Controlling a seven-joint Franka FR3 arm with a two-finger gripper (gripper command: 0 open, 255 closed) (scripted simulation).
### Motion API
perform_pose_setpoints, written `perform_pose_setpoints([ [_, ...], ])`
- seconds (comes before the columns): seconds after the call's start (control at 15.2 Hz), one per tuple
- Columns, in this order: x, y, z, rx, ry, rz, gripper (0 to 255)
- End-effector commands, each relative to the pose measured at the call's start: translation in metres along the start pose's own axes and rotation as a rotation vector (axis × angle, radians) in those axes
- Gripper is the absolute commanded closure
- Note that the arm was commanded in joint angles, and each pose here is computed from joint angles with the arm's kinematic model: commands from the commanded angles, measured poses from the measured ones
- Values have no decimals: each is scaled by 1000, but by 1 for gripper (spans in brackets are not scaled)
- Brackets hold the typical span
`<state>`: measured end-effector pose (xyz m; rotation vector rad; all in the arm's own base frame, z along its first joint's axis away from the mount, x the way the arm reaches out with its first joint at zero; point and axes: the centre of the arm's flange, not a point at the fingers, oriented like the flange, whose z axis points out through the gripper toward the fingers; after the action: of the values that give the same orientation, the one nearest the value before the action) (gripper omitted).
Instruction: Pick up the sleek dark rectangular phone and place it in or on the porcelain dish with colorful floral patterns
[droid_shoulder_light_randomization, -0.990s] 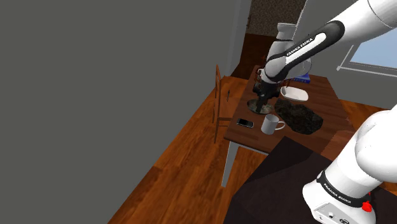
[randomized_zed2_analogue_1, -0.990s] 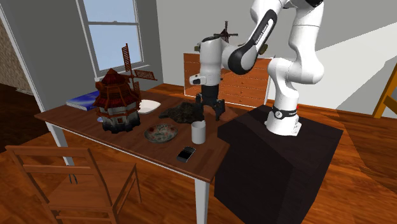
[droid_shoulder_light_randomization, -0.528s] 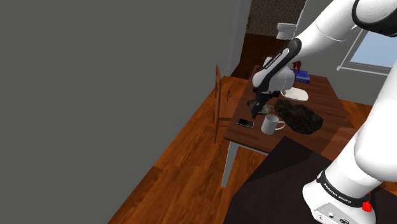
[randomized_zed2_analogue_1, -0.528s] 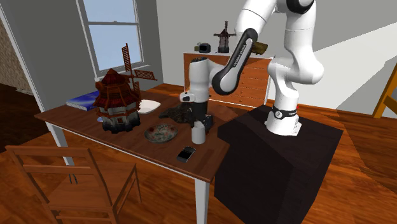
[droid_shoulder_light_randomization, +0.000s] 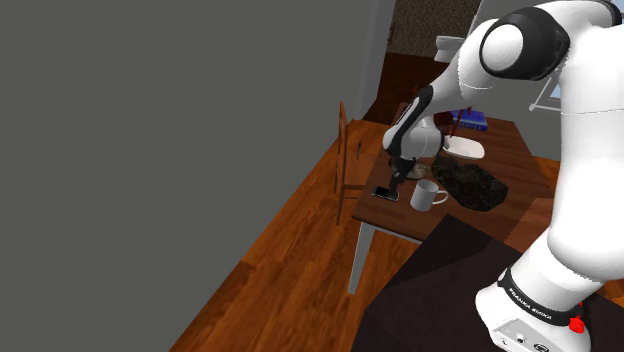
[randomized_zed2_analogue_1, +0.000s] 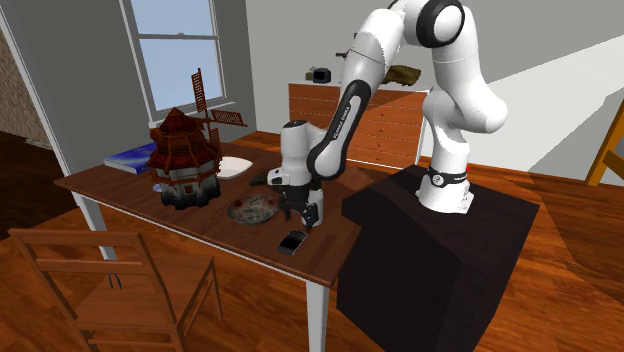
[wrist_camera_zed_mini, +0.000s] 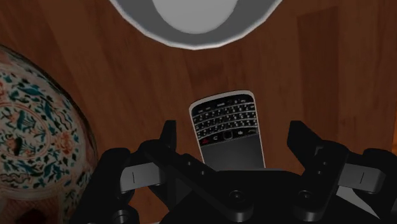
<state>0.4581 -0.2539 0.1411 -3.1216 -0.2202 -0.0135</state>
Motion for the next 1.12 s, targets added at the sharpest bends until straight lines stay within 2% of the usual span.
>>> perform_pose_setpoints([
  [0.0, 0, 1, 11, 0, 1, -1, 0],
  [0.33, 0, 1, 41, 0, 1, -1, 0],
  [0.86, 0, 1, 41, 0, 1, -1, 0],
  [0.92, 0, 1, 41, 0, 1, -1, 255],
  [1.06, 0, 1, 41, 0, 1, -1, 255],
])
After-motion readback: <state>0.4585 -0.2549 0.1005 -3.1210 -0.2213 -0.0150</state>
